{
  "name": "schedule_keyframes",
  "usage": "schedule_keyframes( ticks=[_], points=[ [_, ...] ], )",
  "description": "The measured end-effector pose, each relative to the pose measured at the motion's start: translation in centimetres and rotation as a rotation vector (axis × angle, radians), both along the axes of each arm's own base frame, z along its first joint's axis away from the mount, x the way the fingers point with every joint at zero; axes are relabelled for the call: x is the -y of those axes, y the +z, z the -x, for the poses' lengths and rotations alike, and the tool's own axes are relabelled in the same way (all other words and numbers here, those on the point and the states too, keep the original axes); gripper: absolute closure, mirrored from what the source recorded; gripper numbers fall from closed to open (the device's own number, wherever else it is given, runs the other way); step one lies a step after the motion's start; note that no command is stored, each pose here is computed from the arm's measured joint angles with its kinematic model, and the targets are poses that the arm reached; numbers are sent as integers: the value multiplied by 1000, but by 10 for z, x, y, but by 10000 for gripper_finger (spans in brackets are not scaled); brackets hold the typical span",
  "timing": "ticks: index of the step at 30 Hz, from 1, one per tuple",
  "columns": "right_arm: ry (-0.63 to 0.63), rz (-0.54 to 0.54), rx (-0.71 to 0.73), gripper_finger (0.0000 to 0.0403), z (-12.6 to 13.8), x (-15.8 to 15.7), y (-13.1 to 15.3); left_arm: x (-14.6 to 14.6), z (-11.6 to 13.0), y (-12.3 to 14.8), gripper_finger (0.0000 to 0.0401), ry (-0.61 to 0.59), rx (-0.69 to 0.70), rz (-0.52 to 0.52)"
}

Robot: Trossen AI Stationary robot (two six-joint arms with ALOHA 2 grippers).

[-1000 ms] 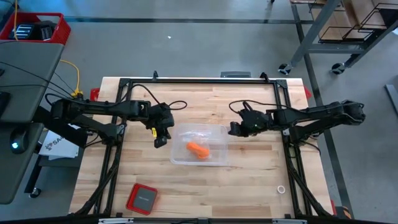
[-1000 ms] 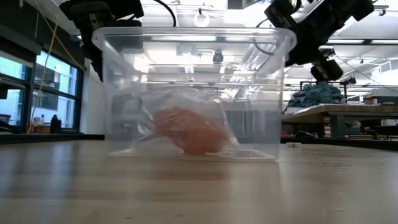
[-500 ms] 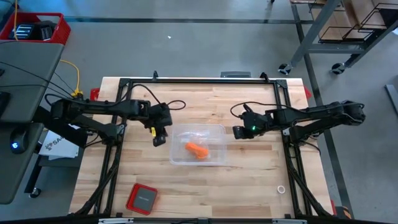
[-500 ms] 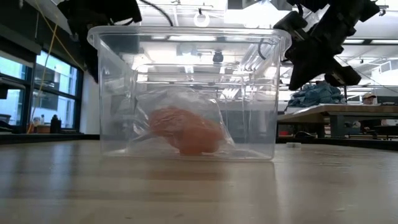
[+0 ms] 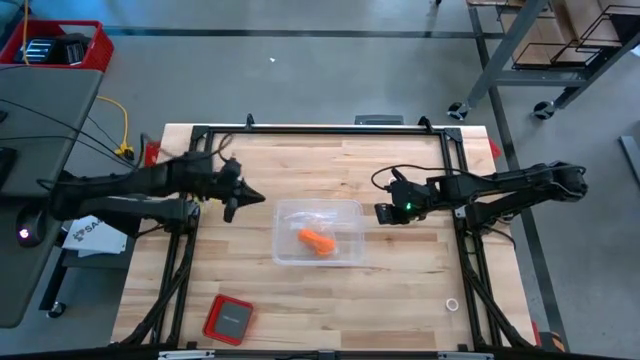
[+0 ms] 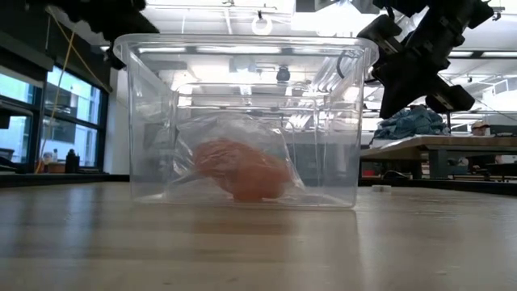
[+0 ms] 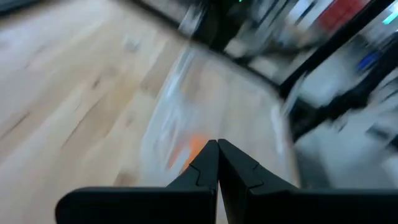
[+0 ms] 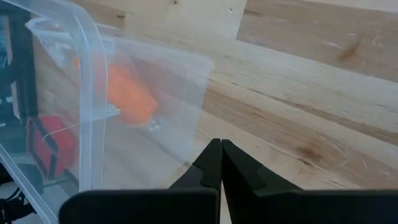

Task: Roll bandage
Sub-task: Return to Home Position

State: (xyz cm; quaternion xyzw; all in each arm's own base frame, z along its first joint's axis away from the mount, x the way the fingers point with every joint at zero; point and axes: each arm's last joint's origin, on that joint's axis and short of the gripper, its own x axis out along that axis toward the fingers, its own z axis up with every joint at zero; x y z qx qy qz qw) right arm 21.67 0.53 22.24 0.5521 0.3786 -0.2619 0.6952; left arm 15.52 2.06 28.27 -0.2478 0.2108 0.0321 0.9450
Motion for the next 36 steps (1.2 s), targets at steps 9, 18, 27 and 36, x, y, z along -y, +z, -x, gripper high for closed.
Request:
schedule_keyframes(
  ticks=[9,18,27,36],
  points=[
    [-48,-39,-3,403,0,0,0,2,1,-52,401,27,418,36],
    [-115,-93,-8,403,0,0,0,2,0,-78,401,124,588,88],
    [-161,-117,-35,403,2,0,-1,33,0,-98,401,31,456,124],
    [-162,-118,-35,403,2,0,-1,30,18,-107,401,-4,523,41]
  ],
)
